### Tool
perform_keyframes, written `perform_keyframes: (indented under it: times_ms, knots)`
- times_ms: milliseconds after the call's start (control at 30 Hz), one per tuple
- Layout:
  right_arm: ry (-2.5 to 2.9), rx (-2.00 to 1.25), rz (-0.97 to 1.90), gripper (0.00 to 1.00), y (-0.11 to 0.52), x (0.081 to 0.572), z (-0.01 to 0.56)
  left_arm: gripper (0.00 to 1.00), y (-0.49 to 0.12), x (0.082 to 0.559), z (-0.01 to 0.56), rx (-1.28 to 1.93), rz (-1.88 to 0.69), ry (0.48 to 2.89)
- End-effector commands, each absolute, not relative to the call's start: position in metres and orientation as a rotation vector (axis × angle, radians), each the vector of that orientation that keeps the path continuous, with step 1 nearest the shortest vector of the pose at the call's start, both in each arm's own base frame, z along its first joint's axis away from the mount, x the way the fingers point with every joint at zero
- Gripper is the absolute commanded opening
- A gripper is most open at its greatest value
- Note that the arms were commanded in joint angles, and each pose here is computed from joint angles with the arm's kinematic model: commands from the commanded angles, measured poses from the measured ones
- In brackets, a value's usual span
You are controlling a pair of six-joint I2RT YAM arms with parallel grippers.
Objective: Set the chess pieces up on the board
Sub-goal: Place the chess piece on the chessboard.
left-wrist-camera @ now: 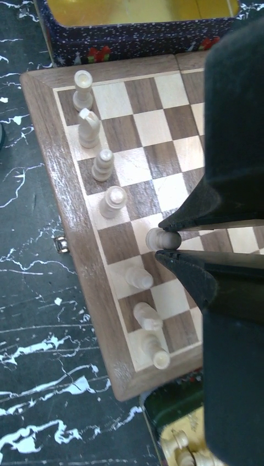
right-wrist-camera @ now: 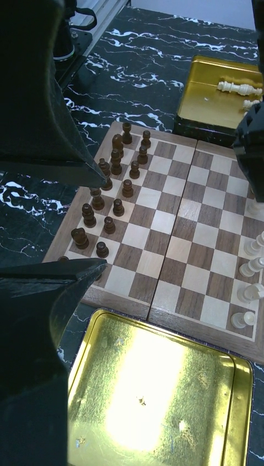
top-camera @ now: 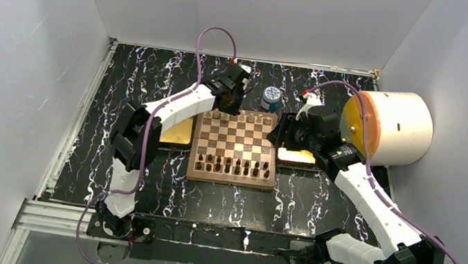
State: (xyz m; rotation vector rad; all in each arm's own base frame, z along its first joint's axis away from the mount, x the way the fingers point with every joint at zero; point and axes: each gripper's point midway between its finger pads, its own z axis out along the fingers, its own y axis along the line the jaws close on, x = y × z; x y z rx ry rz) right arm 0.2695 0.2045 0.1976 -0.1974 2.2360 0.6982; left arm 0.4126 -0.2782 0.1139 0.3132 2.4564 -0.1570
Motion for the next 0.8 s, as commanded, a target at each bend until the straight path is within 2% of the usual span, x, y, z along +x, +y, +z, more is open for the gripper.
perform_keyframes:
  times_ms: [0,467,767]
  knots:
    - [2.197,-0.178,0.7,0.59,0.202,0.272,0.206,0.07,-0.295,0.431,0.134,0.264,-0.202,2.384]
    - [2.191,-0.181,0.703,0.59,0.203,0.272,0.205,0.06,-0.297,0.433,0.115,0.28,-0.159,2.405]
    - [2.199,-0.182,0.706,0.59,0.203,0.271,0.203,0.06,-0.286,0.421,0.128,0.257,-0.151,2.401]
